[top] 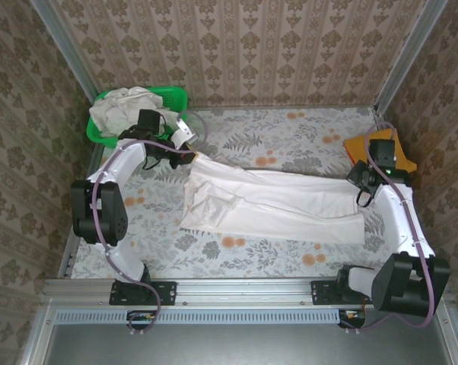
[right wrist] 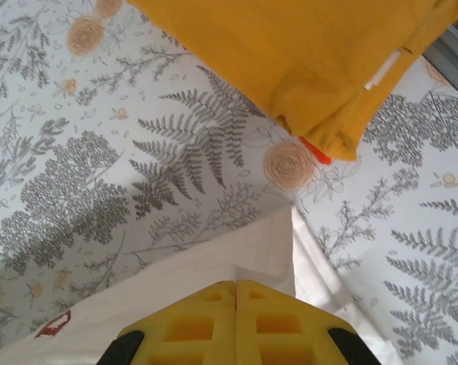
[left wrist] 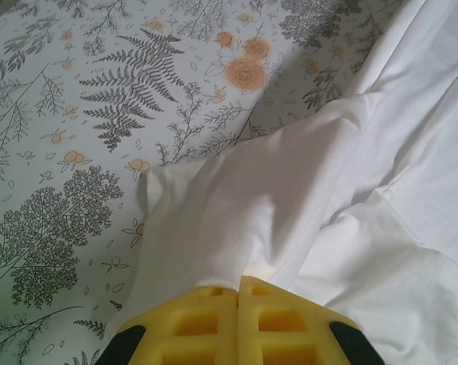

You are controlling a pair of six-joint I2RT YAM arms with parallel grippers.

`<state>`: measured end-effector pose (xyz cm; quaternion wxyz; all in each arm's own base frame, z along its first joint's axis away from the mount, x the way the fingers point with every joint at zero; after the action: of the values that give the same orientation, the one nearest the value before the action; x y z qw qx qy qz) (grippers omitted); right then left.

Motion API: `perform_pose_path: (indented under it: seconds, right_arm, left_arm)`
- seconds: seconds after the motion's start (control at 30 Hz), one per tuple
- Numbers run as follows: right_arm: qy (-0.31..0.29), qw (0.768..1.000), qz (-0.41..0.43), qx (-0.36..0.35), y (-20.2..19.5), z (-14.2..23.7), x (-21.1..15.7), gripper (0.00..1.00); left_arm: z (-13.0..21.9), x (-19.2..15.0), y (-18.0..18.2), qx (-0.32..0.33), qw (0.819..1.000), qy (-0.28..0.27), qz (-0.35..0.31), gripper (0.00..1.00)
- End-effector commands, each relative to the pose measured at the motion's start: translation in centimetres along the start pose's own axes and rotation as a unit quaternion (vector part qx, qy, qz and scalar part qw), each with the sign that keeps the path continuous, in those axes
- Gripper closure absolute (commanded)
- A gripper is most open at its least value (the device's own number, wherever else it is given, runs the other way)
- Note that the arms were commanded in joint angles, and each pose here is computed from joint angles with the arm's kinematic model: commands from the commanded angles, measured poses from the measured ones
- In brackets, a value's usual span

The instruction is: Fold and stack the t-shirts

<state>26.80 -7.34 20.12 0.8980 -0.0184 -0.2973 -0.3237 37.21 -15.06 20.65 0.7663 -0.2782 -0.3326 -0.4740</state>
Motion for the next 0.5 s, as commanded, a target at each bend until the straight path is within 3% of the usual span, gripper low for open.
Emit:
perform_pose_path:
  seconds: [0.0,0.47]
  right_arm:
    - [0.018,1.000,0.002,-0.004,-0.9,0.7,-1.5,1.00]
    - [0.038,0.999,-0.009,-0.014,-2.7,0.8,-3.2,1.00]
  left_arm:
    - [0.9,0.1,-1.3,-0.012,1.000,-0.016,-0.013,1.00]
    - [2.5,-1.7,-4.1,0.008,1.000,-0.018,0.006,1.00]
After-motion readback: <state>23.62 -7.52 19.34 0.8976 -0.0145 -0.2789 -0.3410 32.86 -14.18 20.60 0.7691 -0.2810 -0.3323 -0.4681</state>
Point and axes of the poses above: each hand's point on the last joint's axis, 136 mm out from that joint toward the fingers, its own z axis back along the fingers, its own y axis along the line the jaws close on, x = y × z, the point moved 5 cm from there along z, back along the fingers, and after that the axes turned 2 degrees about z, right-handed, at the moved point
